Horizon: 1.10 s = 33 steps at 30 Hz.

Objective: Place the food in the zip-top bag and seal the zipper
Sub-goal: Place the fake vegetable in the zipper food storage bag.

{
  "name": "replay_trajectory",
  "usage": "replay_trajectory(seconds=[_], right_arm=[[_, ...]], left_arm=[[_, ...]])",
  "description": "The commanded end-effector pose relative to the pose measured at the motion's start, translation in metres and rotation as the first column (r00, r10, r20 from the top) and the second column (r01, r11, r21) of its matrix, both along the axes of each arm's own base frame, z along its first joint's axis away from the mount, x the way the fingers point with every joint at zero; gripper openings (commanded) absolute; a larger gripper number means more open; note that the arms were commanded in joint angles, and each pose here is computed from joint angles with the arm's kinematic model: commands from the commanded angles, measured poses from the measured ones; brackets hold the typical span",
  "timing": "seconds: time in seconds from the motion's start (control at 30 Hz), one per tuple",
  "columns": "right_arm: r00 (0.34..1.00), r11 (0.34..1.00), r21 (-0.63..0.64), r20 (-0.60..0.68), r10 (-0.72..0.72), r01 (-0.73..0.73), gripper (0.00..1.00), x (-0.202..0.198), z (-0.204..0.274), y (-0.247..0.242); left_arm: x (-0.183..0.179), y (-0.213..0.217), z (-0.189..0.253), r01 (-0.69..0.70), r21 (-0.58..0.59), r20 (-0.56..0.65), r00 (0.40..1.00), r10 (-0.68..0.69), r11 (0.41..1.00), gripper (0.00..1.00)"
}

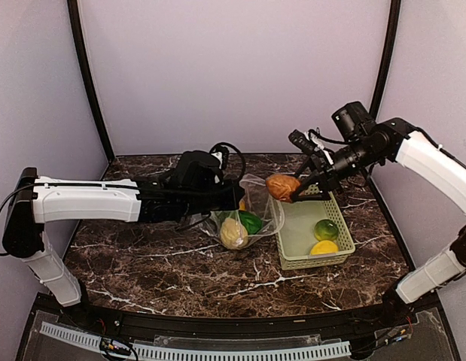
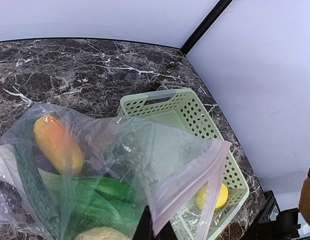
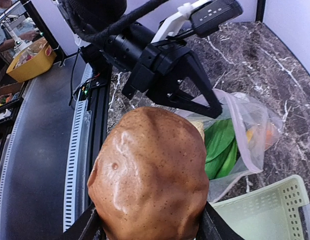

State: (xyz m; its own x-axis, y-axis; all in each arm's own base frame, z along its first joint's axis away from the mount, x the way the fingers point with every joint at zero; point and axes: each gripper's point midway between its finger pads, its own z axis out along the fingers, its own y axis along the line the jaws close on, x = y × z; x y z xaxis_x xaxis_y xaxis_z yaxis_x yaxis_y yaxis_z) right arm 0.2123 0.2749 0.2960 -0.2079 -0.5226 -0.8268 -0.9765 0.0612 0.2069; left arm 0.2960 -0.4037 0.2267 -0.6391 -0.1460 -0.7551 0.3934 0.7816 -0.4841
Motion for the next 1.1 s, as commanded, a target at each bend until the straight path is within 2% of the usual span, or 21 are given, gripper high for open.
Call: replay_trajectory(seconds=[0.0, 0.1, 0.27, 0.43, 0.6, 0.7, 0.77, 0.87, 1.07], right_arm=[[0.995, 0.997, -0.083, -0.104, -0.003, -0.006, 0.47, -0.010, -0.025, 0.012], [0.996, 0.987, -0.163, -0.085, -0.022, 0.008, 0.47, -0.004, -0.047, 0.020], [0.991, 0.958, -0.264, -0.035, -0.130, 0.116, 0.47, 0.031, -0.065, 0.028], [0.982, 0.935, -0.306, -0.008, -0.189, 0.178, 0.47, 0.054, -0.067, 0.034], [0.970, 0.905, -0.363, -0.016, -0.242, 0.220, 0.51, 0.075, -0.080, 0.041], [0.967, 0.901, -0.380, -0.062, -0.249, 0.208, 0.53, 0.082, -0.084, 0.052], [0.969, 0.909, -0.374, -0.088, -0.229, 0.181, 0.61, 0.080, -0.082, 0.060], [0.976, 0.936, -0.319, -0.105, -0.189, 0.147, 0.80, 0.072, -0.056, 0.066], [0.987, 0.961, -0.234, -0.026, -0.159, 0.149, 0.86, 0.049, -0.006, 0.050]], left_arm=[[0.004, -0.008, 0.021, 0.004, -0.070, 0.021, 1.000, -0.002, 0.998, 0.01], [0.004, -0.008, 0.024, 0.006, -0.079, 0.030, 1.000, -0.003, 0.997, 0.01], [0.002, -0.007, 0.031, 0.010, -0.111, 0.039, 0.999, -0.006, 0.994, 0.01], [-0.003, -0.009, 0.036, 0.032, -0.146, 0.036, 0.999, -0.027, 0.989, 0.01], [-0.005, -0.012, 0.035, 0.042, -0.180, 0.025, 0.999, -0.038, 0.983, 0.01], [-0.007, -0.014, 0.037, 0.053, -0.207, 0.017, 0.999, -0.050, 0.977, 0.01], [-0.008, -0.015, 0.040, 0.057, -0.225, 0.016, 0.998, -0.055, 0.973, 0.01], [-0.008, -0.011, 0.044, 0.043, -0.233, 0.023, 0.999, -0.038, 0.972, 0.01], [-0.003, 0.014, 0.041, -0.052, -0.234, 0.041, 0.997, 0.063, 0.971, 0.01]])
